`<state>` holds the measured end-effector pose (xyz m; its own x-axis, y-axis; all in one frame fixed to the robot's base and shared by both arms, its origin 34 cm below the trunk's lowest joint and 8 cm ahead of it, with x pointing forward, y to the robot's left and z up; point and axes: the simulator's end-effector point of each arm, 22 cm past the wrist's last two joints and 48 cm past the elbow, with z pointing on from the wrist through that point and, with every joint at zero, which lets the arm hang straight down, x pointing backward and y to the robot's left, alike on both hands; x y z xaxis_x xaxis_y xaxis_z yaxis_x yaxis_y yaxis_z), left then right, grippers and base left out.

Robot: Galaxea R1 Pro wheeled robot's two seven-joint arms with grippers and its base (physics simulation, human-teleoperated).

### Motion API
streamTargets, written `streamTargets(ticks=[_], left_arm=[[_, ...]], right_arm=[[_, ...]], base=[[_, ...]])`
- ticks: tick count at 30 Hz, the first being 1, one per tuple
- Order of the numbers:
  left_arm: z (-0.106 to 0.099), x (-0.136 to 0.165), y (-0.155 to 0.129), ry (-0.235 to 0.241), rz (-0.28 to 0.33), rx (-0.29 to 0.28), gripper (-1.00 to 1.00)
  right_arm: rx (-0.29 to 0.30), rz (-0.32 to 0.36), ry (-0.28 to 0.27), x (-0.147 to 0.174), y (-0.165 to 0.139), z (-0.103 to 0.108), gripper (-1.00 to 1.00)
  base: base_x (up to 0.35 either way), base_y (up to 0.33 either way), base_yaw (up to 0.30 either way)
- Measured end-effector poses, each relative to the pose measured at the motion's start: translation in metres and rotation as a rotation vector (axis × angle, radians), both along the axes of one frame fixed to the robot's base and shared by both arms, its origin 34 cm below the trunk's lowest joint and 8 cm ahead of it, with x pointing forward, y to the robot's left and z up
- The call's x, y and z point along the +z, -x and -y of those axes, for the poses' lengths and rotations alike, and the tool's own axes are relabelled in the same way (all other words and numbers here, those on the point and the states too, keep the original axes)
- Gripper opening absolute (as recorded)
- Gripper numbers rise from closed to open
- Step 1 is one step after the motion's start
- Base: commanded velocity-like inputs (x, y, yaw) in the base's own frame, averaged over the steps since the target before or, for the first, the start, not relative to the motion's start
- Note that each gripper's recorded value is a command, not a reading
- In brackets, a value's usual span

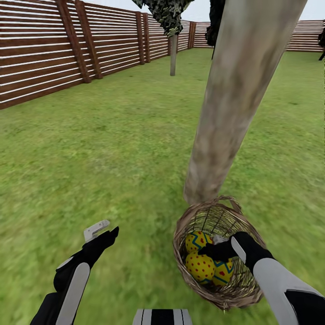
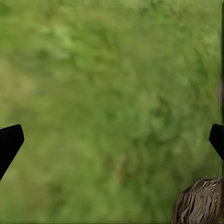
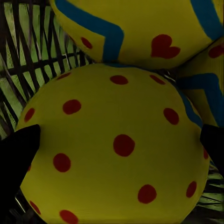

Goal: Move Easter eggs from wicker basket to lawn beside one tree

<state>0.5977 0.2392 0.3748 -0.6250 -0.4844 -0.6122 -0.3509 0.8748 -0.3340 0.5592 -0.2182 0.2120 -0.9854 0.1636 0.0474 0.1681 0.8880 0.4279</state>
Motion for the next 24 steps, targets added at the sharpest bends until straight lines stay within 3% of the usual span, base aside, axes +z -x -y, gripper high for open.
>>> streamTargets(ticks=[16,24], left_arm=[[-0.001,0.035,-0.007,-0.001,0.065,0.001,1.00],[0.000,0.053,-0.009,0.000,0.096,-0.001,1.00]], right_arm=[[-0.007,0.067,-0.005,0.034,-0.019,0.000,-1.00],[-0.007,0.107,-0.003,0.053,-0.030,0.001,-1.00]], base=[[0.000,0.000,0.000],[-0.118,0.000,0.000]])
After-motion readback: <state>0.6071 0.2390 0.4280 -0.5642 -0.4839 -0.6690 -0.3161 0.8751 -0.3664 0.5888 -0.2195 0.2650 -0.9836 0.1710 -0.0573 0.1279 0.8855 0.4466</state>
